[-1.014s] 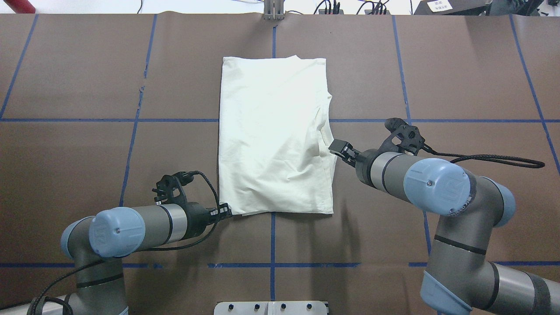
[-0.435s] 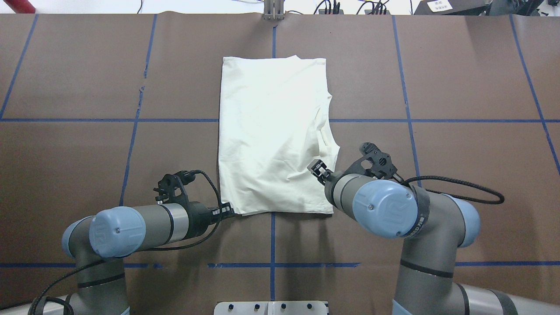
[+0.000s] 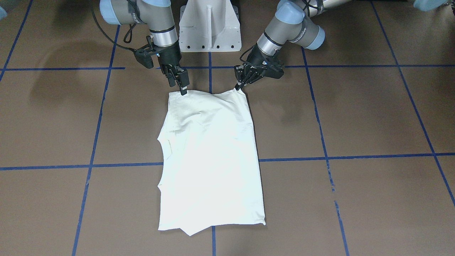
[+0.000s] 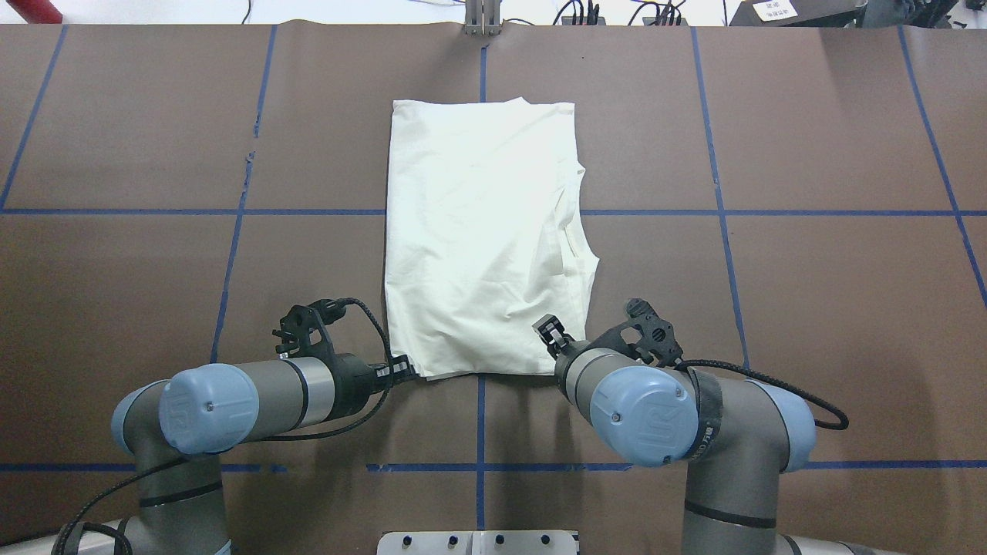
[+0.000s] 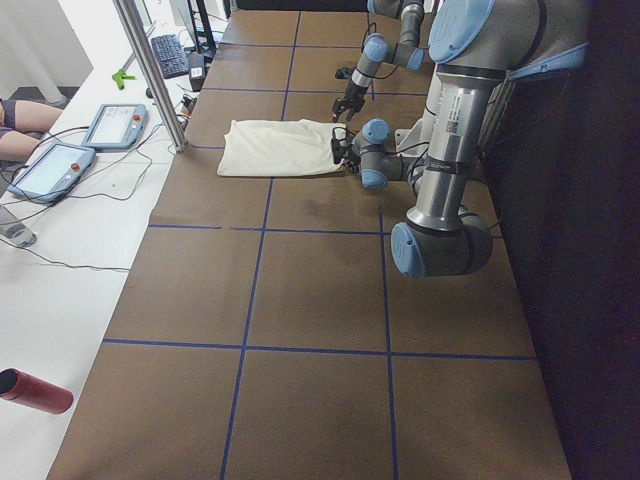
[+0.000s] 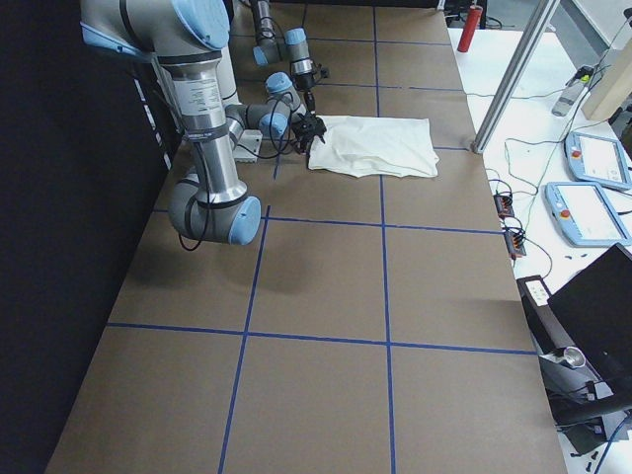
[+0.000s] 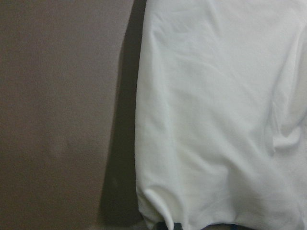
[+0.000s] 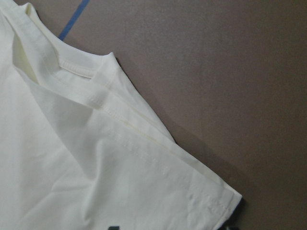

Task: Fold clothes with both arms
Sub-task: 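Move the right gripper down to the shirt's near corner beside the left gripper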

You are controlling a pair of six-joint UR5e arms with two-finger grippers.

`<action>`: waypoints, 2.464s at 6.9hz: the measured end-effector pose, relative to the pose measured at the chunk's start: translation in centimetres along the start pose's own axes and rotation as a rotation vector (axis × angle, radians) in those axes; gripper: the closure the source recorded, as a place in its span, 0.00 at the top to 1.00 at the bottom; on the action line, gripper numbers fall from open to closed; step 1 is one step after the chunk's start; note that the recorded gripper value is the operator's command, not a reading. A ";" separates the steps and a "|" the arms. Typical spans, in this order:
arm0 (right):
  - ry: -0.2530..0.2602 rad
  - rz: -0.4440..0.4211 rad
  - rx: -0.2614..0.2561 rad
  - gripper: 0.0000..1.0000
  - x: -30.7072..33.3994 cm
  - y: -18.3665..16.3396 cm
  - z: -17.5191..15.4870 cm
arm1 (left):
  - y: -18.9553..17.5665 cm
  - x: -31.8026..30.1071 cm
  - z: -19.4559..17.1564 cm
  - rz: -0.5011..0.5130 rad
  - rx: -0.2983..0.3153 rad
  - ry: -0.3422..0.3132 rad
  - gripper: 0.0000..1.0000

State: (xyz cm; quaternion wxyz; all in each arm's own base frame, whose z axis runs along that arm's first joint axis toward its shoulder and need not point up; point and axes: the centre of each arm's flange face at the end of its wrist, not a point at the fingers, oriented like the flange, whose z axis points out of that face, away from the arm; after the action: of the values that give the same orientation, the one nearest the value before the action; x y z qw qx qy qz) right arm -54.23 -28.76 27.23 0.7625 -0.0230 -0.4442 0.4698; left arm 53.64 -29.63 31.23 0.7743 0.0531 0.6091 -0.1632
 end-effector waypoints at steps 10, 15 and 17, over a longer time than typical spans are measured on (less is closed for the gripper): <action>-0.024 0.064 0.073 0.11 -1.1 3.4 3.8 | 0.0 0.1 0.0 0.000 0.004 0.002 0.00; -0.043 0.101 0.081 0.00 -1.8 2.8 3.6 | 0.0 0.3 -0.3 0.001 0.003 0.007 0.00; -0.068 0.116 0.064 0.00 -2.4 1.9 1.6 | 0.1 1.9 -2.0 0.007 -0.001 0.015 0.00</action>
State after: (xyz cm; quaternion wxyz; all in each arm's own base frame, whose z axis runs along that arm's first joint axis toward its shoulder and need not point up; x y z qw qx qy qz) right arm -57.06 -30.09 25.75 0.7188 -0.0082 -0.4527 0.5276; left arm 52.17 -29.35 28.89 0.7705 0.0560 0.6146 -0.1596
